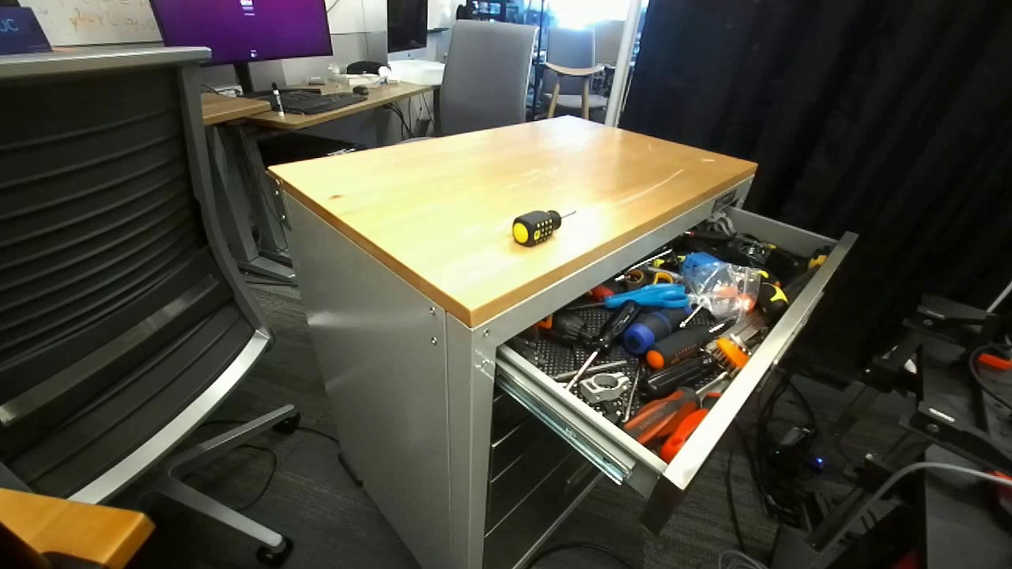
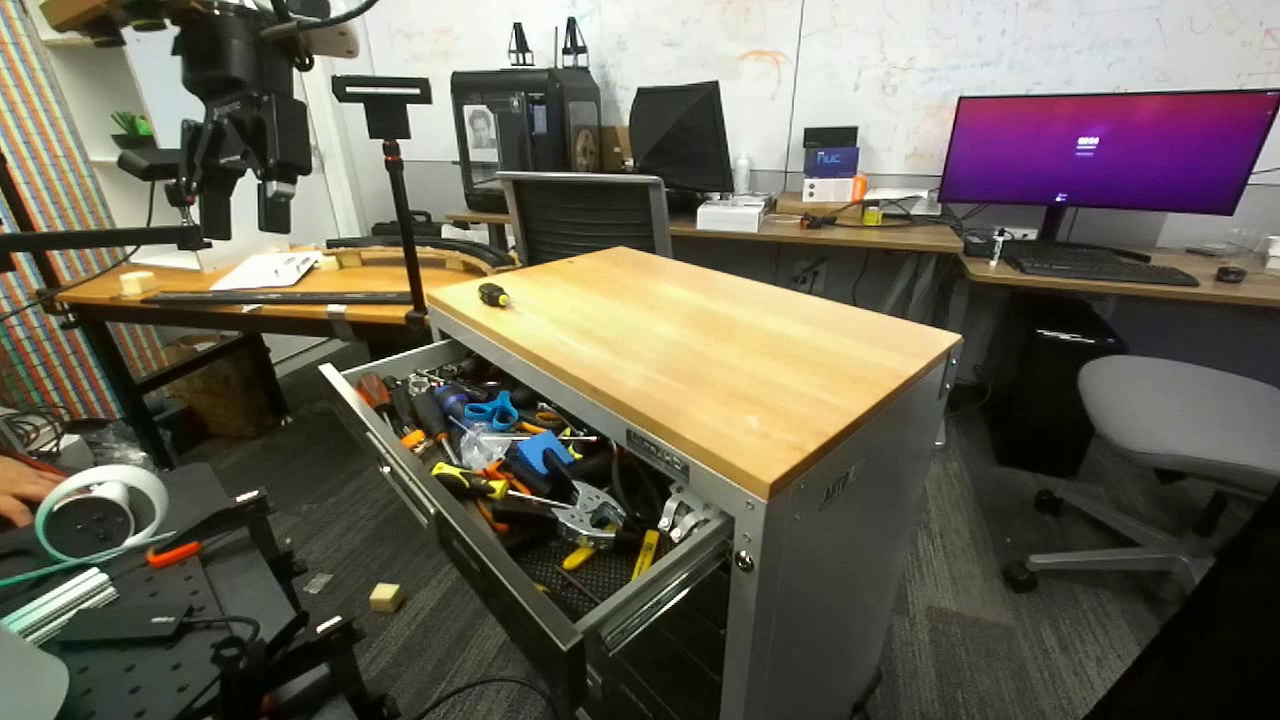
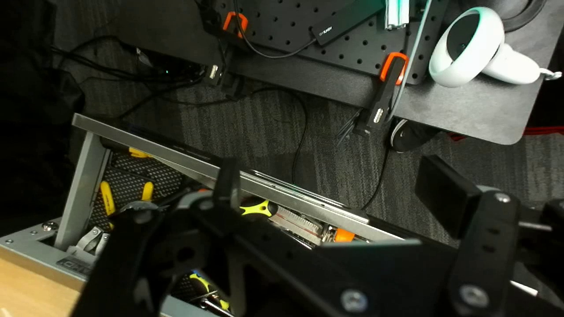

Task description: Put the screwdriver in the drawer then close it

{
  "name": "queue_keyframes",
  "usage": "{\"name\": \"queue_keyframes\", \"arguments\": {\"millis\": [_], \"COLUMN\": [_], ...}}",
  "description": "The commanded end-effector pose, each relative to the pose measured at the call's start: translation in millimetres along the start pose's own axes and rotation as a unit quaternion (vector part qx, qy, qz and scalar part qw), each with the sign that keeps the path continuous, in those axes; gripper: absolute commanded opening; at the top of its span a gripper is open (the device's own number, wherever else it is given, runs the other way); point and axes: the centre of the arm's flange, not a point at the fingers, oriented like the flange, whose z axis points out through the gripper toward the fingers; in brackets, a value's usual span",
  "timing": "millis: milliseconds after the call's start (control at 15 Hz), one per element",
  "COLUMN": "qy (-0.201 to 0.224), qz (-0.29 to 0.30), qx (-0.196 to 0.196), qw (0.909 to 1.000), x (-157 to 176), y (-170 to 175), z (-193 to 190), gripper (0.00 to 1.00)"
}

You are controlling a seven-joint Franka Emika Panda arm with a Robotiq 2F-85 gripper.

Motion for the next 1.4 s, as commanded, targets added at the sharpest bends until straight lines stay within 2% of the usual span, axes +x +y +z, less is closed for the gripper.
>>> {"name": "queue_keyframes", "arguments": {"millis": [0, 267, 467, 600, 1000, 1200, 1333], "qy": [-0.005, -0.002, -0.01, -0.012, -0.026, -0.033, -0.038], "qz": [-0.057, -0.136, -0.19, -0.212, -0.279, -0.263, -0.249], "qx": [-0.062, -0.142, -0.182, -0.193, -0.207, -0.234, -0.256], "qw": [0.9964, 0.9805, 0.9648, 0.958, 0.9375, 0.9352, 0.9333], "x": [4, 65, 119, 152, 250, 287, 300], "y": [16, 40, 35, 21, -58, -96, -113], "z": [-16, -56, -68, -62, -28, -15, -4], "gripper": [1.0, 1.0, 1.0, 1.0, 1.0, 1.0, 1.0]}}
